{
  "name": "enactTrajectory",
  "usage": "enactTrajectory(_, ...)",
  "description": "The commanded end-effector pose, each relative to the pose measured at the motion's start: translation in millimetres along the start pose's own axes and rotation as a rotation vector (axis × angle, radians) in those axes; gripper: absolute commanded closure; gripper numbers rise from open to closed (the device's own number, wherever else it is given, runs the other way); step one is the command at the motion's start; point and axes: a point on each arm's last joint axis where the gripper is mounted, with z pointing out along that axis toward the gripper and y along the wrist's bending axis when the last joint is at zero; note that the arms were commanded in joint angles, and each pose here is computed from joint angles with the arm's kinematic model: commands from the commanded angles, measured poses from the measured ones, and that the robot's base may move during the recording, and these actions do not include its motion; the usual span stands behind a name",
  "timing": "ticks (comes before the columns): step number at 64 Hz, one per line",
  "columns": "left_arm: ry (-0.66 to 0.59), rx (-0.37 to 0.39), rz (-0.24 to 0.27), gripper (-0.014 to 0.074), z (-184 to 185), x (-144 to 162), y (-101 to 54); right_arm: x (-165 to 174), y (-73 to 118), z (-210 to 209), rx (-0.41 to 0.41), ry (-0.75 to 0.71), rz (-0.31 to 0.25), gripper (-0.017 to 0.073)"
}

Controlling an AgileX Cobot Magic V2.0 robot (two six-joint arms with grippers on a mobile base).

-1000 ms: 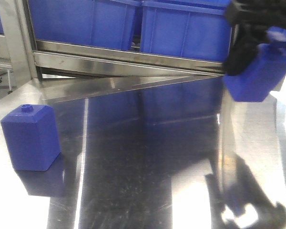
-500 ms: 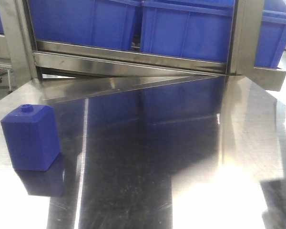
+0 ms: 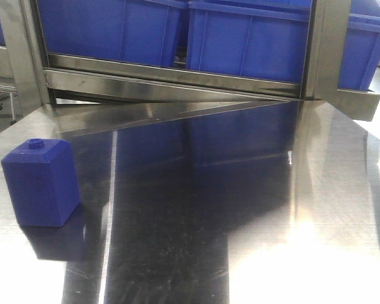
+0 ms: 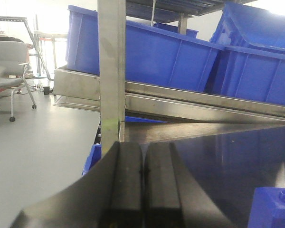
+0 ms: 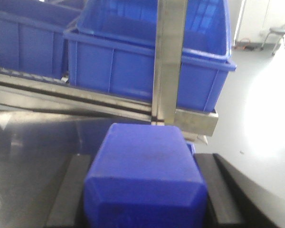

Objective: Pick and sort blue part to right shelf
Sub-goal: 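Lift the blue bottle with the right gripper up off the table, then move the left gripper down toward the remaining blue bottle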

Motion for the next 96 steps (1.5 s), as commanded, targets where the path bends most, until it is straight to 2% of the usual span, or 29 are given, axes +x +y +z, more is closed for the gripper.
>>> enactTrajectory(1,-0.077,0.005,-0.007,0.0470,-1,0,0.2,-18,0.4,-6,-0.001,-0.131,-0.023,0.0157)
enactTrajectory(76,-0.079,0.005,-0.010,0.0470,-1,-1,0.1,-19,0.4,-6,-0.001,-0.133,-0.023,0.0157)
enactTrajectory(80,-0.076,0.007,0.018,0.0470,-1,-4,-0.3,-19,0.4,-6,-0.001,-0.133,-0.023,0.0157)
enactTrajectory(87,-0.017,0.007,-0.051,0.0470,-1,-19,-1.7,-19,0.4,-6,-0.001,-0.133,-0.023,0.0157)
enactTrajectory(96,0.041,0.002,-0.061,0.0470,5,-49,-4.0,-19,0.4,-6,-0.001,-0.133,-0.023,0.0157)
